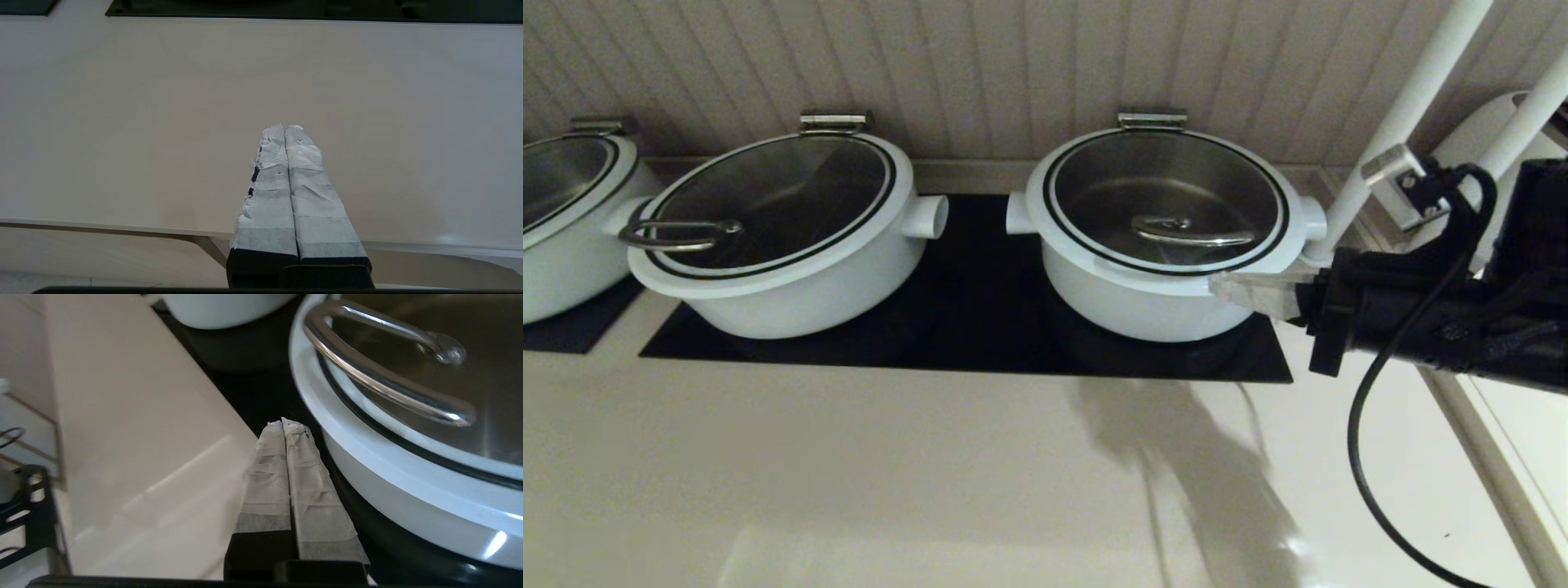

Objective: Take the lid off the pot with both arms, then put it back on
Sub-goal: Open the food pot lid a small opening with the right arm

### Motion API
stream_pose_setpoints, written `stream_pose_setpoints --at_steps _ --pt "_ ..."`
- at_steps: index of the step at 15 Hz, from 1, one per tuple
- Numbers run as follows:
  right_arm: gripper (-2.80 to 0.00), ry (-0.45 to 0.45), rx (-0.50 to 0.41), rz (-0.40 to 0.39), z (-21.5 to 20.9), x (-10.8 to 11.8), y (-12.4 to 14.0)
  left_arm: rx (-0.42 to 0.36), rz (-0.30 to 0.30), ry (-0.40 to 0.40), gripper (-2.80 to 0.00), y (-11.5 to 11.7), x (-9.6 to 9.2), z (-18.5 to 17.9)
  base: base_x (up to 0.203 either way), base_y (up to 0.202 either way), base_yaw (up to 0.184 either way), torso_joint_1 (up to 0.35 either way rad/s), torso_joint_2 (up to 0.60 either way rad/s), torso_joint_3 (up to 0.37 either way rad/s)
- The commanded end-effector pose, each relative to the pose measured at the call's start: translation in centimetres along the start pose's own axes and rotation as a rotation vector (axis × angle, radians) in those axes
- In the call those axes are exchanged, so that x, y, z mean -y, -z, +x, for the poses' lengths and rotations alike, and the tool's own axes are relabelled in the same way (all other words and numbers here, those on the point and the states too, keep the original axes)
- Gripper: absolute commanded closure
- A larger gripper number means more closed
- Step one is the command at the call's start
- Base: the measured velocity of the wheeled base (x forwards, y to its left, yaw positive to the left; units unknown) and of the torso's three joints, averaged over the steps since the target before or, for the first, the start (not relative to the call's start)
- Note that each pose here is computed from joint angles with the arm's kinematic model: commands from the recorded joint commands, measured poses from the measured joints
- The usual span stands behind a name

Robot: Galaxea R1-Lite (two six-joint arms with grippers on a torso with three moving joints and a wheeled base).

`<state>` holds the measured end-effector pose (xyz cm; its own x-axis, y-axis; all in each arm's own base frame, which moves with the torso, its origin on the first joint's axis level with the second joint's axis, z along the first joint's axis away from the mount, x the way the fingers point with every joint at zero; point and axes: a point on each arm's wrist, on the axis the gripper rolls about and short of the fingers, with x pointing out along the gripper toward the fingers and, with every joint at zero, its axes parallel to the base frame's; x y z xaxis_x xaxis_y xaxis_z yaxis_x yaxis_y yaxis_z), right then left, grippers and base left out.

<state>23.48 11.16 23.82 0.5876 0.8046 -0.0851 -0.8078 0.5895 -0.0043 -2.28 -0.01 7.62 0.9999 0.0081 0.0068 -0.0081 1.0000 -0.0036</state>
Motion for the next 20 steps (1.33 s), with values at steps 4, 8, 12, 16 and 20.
stream_pose_setpoints --at_steps 4,8,12,16,20 --pt "0.00 0.096 0.048 -0.030 1.6 1.1 0.5 0.001 -0.001 0.000 0.00 0.0 0.0 0.0 0.000 0.000 0.000 0.000 0.00 0.000" --pt "0.00 0.122 0.055 -0.034 1.8 1.3 0.6 0.001 -0.001 0.000 0.00 0.0 0.0 0.0 0.000 0.000 0.000 0.000 0.00 0.000" --pt "0.00 0.127 0.048 -0.028 2.0 1.4 0.8 0.001 -0.001 0.000 0.00 0.0 0.0 0.0 0.000 0.000 0.000 0.000 0.00 0.000" --pt "0.00 0.189 0.071 -0.039 2.6 1.9 0.8 0.001 -0.001 0.000 0.00 0.0 0.0 0.0 0.000 0.000 0.000 0.000 0.00 0.000" --pt "0.00 0.217 0.095 -0.046 2.9 2.2 0.1 0.001 -0.001 0.000 0.00 0.0 0.0 0.0 0.000 0.000 0.000 0.000 0.00 0.000"
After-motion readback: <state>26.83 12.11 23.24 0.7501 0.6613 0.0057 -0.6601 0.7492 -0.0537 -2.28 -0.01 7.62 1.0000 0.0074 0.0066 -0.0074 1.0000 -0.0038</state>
